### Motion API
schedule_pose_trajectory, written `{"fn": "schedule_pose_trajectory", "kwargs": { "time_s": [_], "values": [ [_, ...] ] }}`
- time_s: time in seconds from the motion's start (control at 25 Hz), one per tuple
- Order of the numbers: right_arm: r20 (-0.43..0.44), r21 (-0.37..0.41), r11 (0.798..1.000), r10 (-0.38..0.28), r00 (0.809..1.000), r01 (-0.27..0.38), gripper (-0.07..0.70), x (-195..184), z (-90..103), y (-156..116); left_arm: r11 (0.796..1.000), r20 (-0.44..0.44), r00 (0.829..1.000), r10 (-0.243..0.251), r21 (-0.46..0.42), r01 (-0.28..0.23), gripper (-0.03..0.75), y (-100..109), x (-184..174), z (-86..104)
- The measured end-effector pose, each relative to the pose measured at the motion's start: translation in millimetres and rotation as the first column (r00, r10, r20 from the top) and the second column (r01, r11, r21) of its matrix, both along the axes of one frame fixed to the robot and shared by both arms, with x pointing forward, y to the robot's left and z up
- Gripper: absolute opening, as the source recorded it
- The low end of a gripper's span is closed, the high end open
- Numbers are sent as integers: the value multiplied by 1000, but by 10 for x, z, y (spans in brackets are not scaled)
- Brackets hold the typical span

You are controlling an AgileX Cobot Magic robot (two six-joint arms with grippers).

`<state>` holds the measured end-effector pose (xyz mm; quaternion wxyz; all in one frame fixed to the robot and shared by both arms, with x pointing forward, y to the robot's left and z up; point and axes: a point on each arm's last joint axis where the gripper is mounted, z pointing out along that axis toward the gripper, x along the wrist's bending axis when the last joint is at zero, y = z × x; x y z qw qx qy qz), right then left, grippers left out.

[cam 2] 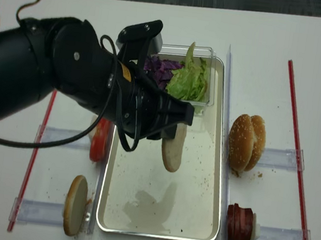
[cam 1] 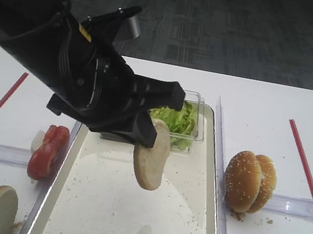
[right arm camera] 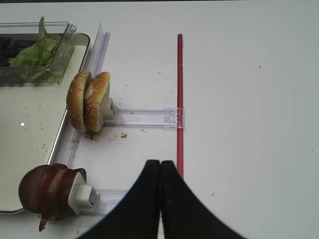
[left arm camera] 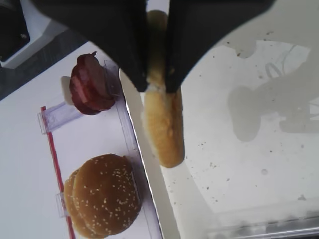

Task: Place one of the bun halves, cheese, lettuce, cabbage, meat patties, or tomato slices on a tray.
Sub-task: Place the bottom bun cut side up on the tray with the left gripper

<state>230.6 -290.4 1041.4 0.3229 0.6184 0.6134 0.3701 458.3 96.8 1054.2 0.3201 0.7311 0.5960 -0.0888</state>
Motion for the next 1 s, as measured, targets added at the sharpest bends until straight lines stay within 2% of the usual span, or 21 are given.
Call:
{"fn": "schedule_pose_trajectory", "kwargs": {
  "time_s": [0.2, 0.52, 0.8, 1.0],
  "values": [
    [0, 0, 1000, 0, 1000, 0, 364, 0, 0, 0, 1000, -45, 999, 22, 21, -21, 44, 69, 115, -113],
    [0, 0, 1000, 0, 1000, 0, 364, 0, 0, 0, 1000, -134, 991, -28, 10, 29, 36, -23, 257, -437],
    [0, 0, 1000, 0, 1000, 0, 364, 0, 0, 0, 999, -186, 982, -20, 23, 24, 34, -23, 410, -727],
    [0, 0, 1000, 0, 1000, 0, 364, 0, 0, 0, 1000, -198, 980, -24, -11, 22, 34, 2, 492, -812]
  ]
}}
